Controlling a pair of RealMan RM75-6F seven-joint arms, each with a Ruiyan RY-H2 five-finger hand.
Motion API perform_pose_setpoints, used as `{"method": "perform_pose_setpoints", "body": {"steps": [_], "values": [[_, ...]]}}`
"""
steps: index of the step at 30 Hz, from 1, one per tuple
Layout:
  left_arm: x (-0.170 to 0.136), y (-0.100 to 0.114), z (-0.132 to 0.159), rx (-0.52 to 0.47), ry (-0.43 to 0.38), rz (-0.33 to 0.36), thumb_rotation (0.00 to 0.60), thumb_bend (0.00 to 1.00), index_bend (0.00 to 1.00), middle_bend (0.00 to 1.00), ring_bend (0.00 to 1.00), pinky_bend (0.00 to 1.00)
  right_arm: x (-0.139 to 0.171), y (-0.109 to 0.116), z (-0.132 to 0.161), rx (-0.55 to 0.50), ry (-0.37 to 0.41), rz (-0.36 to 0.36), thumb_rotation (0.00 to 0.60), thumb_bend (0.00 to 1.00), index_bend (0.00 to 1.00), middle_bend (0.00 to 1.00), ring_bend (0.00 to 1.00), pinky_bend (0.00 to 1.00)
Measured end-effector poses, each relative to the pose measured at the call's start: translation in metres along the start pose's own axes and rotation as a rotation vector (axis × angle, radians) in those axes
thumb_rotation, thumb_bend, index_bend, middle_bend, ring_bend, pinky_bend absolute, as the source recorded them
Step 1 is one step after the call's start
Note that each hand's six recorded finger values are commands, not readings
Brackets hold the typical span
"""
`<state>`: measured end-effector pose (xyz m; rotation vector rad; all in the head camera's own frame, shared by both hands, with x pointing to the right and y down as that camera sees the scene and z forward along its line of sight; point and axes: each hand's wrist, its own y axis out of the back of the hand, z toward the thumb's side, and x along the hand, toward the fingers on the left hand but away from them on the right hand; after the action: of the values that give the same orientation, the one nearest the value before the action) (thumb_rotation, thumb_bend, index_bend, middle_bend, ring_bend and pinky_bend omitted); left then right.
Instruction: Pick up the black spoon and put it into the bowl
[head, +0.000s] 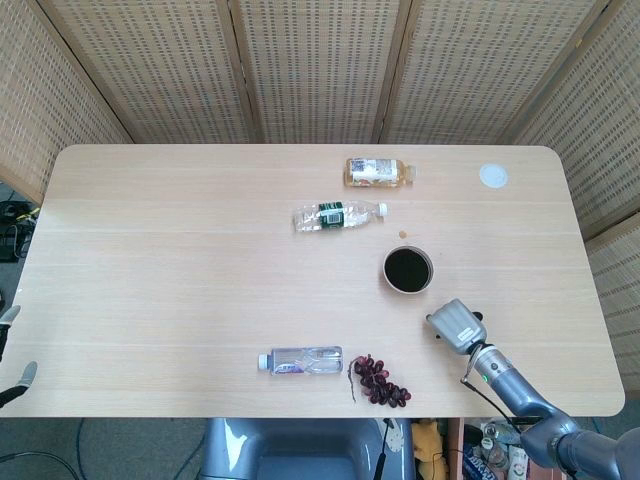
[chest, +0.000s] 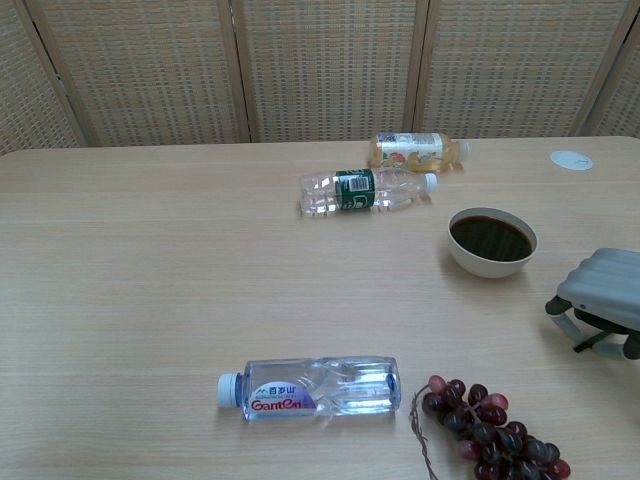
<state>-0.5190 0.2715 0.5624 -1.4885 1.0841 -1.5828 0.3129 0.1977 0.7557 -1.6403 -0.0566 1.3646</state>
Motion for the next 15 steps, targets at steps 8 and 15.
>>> {"method": "perform_pose_setpoints", "body": {"steps": [8, 15], "values": [[-0.0005, -0.0002, -0.0015, 0.000, 0.003, 0.001, 0.600, 0.36, 0.00, 0.00, 0.00, 0.00, 0.0008, -0.0037, 0.0023, -0.005, 0.000, 0.012, 0.600, 0.47, 0.59, 0.91, 0.94, 1.00], [-0.0009, 0.0002, -0.0023, 0.001, 0.005, 0.002, 0.600, 0.36, 0.00, 0.00, 0.00, 0.00, 0.0007, -0.0068, 0.0026, -0.005, -0.002, 0.020, 0.600, 0.47, 0.60, 0.91, 0.94, 1.00]]}}
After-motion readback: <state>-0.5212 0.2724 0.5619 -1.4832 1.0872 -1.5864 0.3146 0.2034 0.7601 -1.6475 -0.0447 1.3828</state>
